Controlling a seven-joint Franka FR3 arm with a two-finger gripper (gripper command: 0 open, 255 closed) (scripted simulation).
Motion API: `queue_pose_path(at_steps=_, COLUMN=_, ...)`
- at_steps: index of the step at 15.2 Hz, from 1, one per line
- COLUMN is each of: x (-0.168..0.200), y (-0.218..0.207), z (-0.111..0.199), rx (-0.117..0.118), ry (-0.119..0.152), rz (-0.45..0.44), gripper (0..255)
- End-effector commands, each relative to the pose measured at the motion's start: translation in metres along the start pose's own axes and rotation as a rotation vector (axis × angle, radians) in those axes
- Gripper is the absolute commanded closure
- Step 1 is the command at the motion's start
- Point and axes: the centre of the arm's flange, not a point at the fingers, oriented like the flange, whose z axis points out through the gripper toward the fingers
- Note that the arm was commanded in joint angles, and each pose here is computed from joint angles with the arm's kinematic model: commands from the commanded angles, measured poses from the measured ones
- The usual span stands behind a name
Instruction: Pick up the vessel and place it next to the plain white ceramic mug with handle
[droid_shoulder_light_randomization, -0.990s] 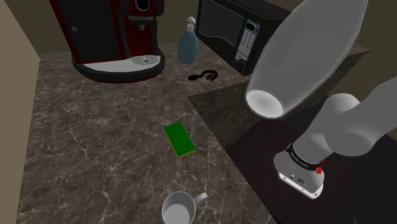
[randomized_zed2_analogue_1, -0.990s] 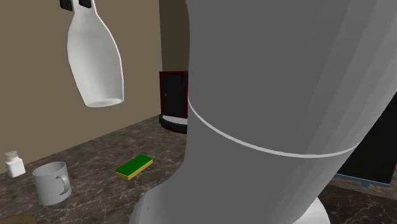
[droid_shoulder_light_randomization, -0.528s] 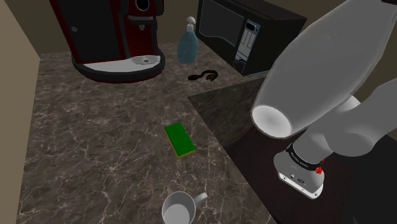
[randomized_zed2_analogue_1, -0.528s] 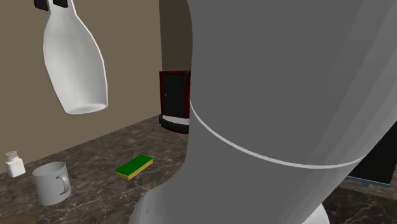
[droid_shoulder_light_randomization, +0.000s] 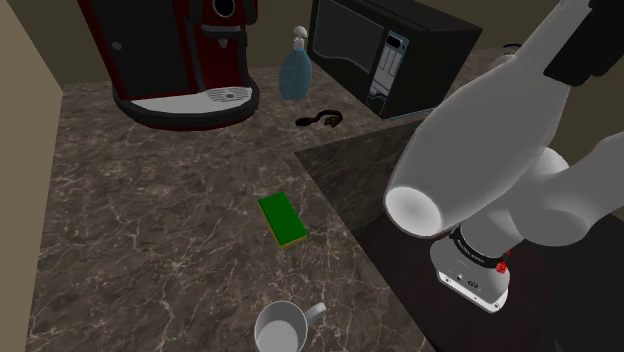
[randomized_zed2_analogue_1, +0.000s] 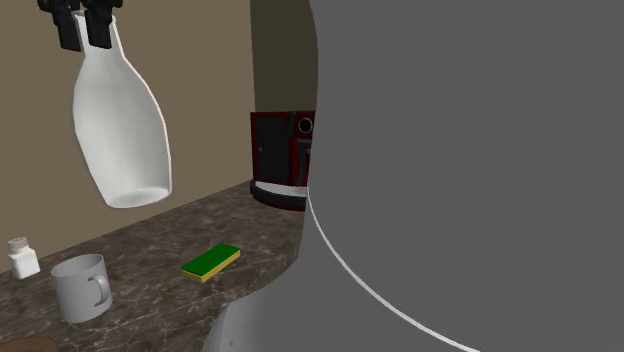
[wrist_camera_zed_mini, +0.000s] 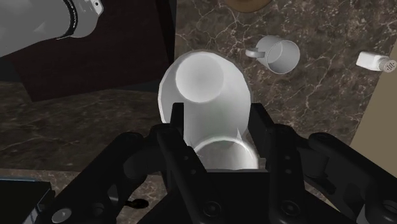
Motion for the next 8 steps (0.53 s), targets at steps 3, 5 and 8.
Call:
queue_pose_path(at_steps=3, x=0.002, y=0.000, z=0.022, rx=0.001, ry=0.000, rz=0.000, gripper=255)
queue_pose_path(at_steps=5, x=0.002, y=0.001, z=0.032, rx=0.001, ry=0.000, rz=0.000, gripper=255)
queue_pose_path(at_steps=8, x=0.003, y=0.001, z=0.048, rx=0.001, ry=0.000, rz=0.000, gripper=255)
